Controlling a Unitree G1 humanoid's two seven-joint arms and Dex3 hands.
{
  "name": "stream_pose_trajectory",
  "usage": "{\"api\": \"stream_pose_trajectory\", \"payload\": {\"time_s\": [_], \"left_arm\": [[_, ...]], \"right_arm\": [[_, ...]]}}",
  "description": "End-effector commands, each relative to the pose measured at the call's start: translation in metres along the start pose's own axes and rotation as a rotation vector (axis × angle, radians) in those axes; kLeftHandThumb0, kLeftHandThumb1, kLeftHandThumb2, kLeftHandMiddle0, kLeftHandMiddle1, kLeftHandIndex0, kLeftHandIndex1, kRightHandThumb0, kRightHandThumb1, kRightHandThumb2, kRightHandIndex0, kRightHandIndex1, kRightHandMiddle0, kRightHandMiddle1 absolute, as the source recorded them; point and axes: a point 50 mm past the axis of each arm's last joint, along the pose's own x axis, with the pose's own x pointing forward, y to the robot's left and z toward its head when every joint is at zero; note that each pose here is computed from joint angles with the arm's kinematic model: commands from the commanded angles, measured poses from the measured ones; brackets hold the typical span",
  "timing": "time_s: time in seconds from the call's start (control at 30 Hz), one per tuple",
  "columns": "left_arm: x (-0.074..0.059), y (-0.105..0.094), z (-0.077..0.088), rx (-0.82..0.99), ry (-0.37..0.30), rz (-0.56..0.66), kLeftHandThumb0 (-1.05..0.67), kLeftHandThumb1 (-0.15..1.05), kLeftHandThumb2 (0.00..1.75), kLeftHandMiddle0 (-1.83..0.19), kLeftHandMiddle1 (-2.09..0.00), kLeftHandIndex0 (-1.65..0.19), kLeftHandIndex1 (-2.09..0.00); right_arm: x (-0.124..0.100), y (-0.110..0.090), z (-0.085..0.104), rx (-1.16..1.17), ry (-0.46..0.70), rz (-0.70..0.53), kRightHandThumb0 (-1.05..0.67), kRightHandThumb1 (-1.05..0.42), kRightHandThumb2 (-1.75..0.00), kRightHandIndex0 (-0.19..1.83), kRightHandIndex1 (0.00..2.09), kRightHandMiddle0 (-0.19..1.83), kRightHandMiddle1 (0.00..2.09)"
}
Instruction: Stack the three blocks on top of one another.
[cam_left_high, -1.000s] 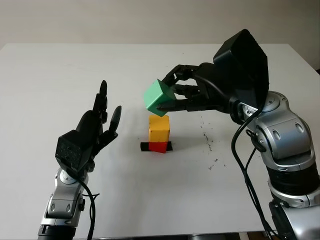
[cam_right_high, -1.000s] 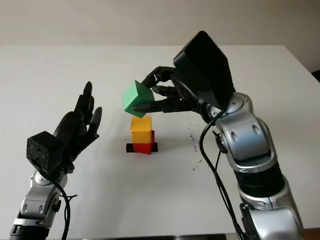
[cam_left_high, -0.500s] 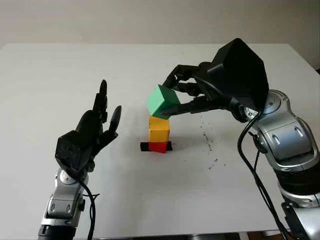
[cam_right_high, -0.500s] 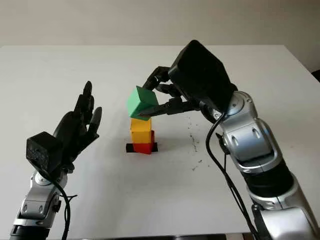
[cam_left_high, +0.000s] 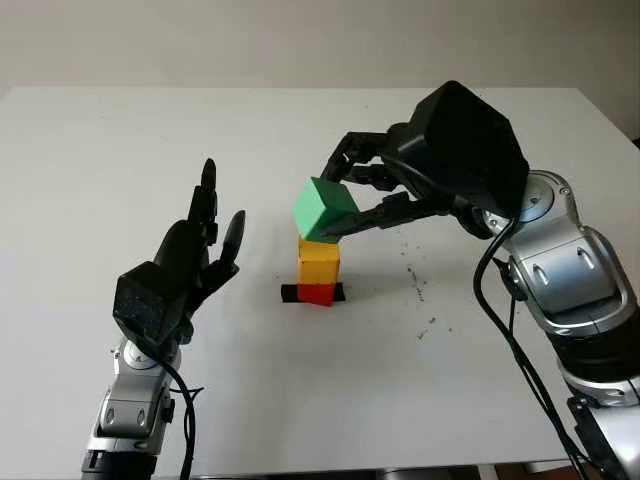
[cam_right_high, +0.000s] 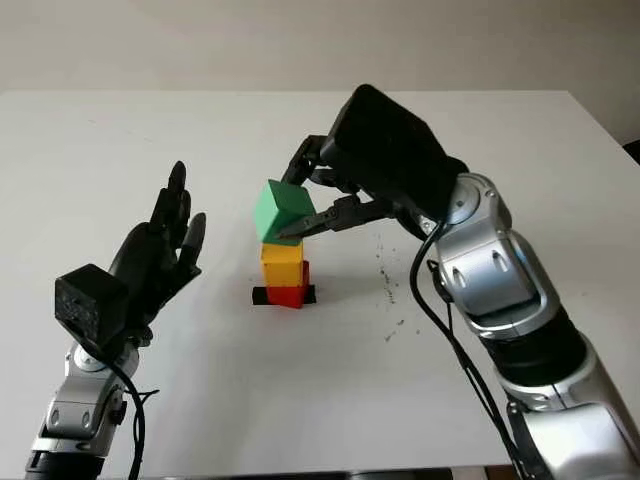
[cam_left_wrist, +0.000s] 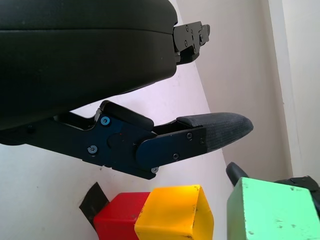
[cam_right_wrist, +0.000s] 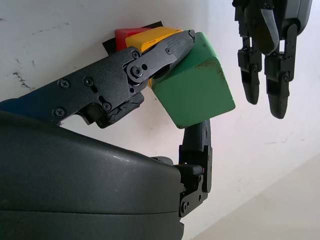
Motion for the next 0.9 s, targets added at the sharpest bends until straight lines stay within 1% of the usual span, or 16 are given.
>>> {"api": "stream_pose_trajectory", "payload": {"time_s": [0.0,0.5,0.87], "left_arm": [[0.001,-0.001,0.005,0.003,-0.03,0.0,-0.75,1.05,0.63,0.19,-0.01,0.19,-0.02],[-0.002,-0.002,0.004,0.002,-0.02,0.007,-0.75,1.05,0.63,0.19,0.0,0.19,-0.01],[-0.003,-0.003,0.003,0.005,-0.017,0.008,-0.75,1.05,0.63,0.19,0.0,0.19,-0.01]], "right_arm": [[0.0,-0.003,0.008,-0.017,-0.027,-0.01,-0.45,-0.94,-0.05,0.28,0.05,0.3,1.63],[0.006,0.004,0.002,-0.045,-0.015,0.028,-0.43,-0.96,-0.06,0.27,0.05,0.28,1.61],[0.006,0.008,-0.001,-0.093,-0.008,0.008,-0.43,-0.96,-0.06,0.29,0.06,0.27,1.62]]}}
